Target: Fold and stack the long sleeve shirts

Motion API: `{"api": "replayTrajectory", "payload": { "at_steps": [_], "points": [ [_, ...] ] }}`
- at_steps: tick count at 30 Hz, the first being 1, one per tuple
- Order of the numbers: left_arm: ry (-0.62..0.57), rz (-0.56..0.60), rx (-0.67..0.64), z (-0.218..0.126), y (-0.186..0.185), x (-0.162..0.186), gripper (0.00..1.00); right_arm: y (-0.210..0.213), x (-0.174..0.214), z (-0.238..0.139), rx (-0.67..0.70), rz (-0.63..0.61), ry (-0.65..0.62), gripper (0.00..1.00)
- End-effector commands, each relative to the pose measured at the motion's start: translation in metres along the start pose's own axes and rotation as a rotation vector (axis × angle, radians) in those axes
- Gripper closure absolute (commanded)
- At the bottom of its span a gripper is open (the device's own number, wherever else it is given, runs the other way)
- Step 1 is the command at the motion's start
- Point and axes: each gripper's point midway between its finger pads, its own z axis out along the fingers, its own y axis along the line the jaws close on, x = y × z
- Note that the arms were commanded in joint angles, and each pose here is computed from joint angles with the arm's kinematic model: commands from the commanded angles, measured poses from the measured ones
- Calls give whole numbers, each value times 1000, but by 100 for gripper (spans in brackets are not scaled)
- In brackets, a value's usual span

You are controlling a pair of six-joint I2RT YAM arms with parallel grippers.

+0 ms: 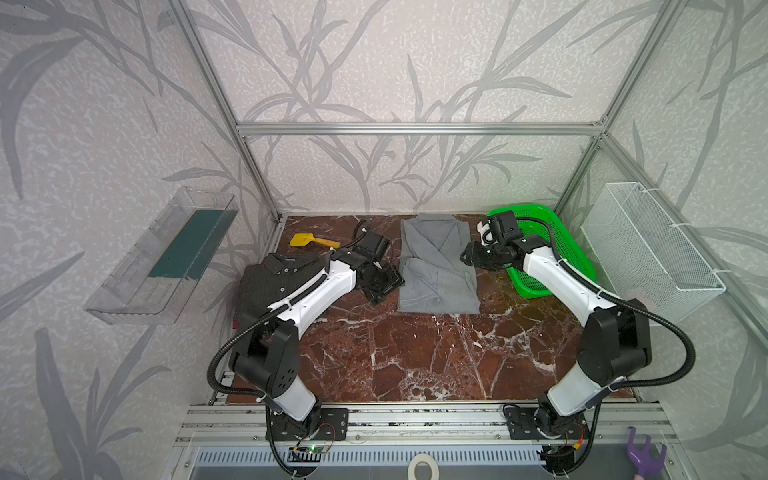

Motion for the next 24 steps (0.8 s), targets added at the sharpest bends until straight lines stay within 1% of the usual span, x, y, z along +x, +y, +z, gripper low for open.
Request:
{"api": "replayTrajectory", "payload": {
  "at_steps": [1,4,6,8,11,15,19,24],
  "points": [
    [40,60,-3,14,7,16,30,19,17,-3,-60,-46,56,49],
    [53,100,-46,31,19,26,30,43,39,2,-134,-96,89,49],
    [66,120,-59,40,19,29,30,50,54,10,-152,-122,124,49],
    [69,135,-52,46,13,28,30,49,66,21,-143,-143,160,49],
    [55,162,-43,53,4,24,30,37,79,33,-108,-143,199,50],
    [49,193,-53,61,-4,20,29,30,82,35,-87,-157,195,50],
    [36,216,-96,73,-1,11,29,24,83,39,-61,-177,198,50],
    [19,243,-99,87,-8,0,29,20,85,42,-49,-178,205,50]
  ]
}}
